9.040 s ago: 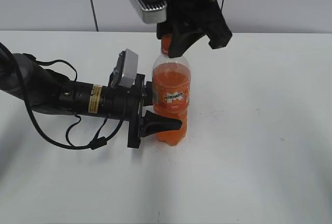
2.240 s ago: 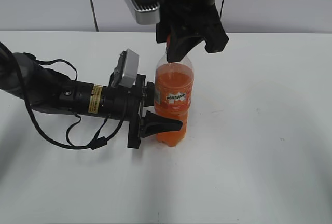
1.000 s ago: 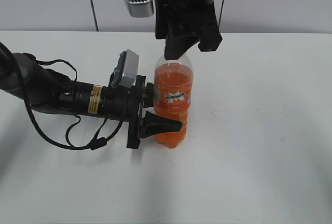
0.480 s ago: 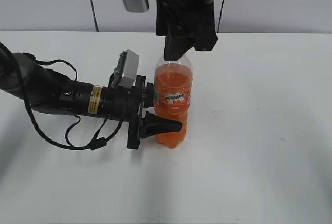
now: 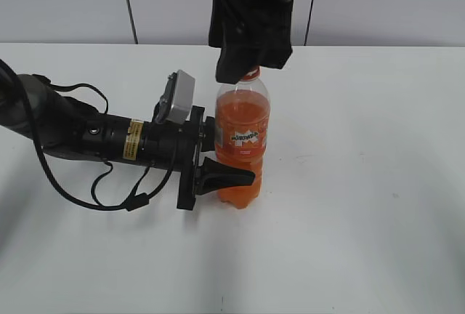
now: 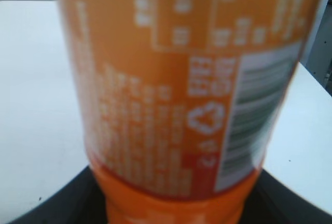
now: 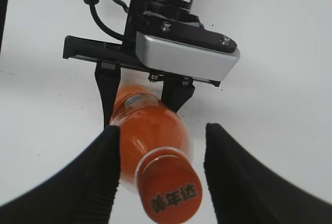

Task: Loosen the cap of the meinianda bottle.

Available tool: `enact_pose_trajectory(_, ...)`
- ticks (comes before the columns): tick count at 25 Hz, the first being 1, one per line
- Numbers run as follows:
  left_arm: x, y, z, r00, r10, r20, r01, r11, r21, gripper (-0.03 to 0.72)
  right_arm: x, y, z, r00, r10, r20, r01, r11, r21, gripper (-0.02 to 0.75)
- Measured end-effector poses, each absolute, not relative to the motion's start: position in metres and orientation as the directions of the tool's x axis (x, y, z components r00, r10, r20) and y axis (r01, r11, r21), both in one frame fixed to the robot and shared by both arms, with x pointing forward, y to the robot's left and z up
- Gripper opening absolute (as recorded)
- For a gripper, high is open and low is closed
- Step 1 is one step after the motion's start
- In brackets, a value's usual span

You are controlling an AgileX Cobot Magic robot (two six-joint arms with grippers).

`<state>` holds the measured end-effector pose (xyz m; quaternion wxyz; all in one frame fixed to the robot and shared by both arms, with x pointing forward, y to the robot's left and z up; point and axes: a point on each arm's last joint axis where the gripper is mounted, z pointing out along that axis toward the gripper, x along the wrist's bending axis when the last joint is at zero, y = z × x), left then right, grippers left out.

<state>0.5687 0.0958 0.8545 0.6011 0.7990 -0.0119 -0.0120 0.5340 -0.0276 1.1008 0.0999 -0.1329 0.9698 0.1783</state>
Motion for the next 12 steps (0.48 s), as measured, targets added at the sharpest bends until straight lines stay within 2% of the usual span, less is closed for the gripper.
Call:
enact_pose_trajectory(2, 0.569, 0.096, 0.854, 0.999, -0.036, -0.005, -0.005, -0.277, 0.961, 0.395, 0.534, -0.027, 1.101, -0.954, -0.192, -0.229, -0.261, 0.907, 0.330, 0.393)
enact_pose_trajectory(5, 0.568, 0.096, 0.855, 0.999, -0.037, -0.005, -0.006, -0.277, 0.961, 0.395, 0.534, -0.025, 1.110, -0.976, -0.079, -0.204, -0.153, 0.912, 0.381, 0.393)
enact_pose_trajectory(9, 0.568, 0.096, 0.854, 0.999, -0.038, -0.004, -0.006, -0.277, 0.961, 0.395, 0.536, -0.024, 1.131, -0.969, 0.217, -0.119, 0.136, 0.869, 0.475, 0.395)
enact_pose_trajectory(12, 0.568, 0.096, 0.854, 0.999, -0.038, -0.004, -0.006, -0.277, 0.961, 0.395, 0.538, -0.025, 1.143, -0.883, 0.469, -0.013, 0.395, 0.760, 0.516, 0.395)
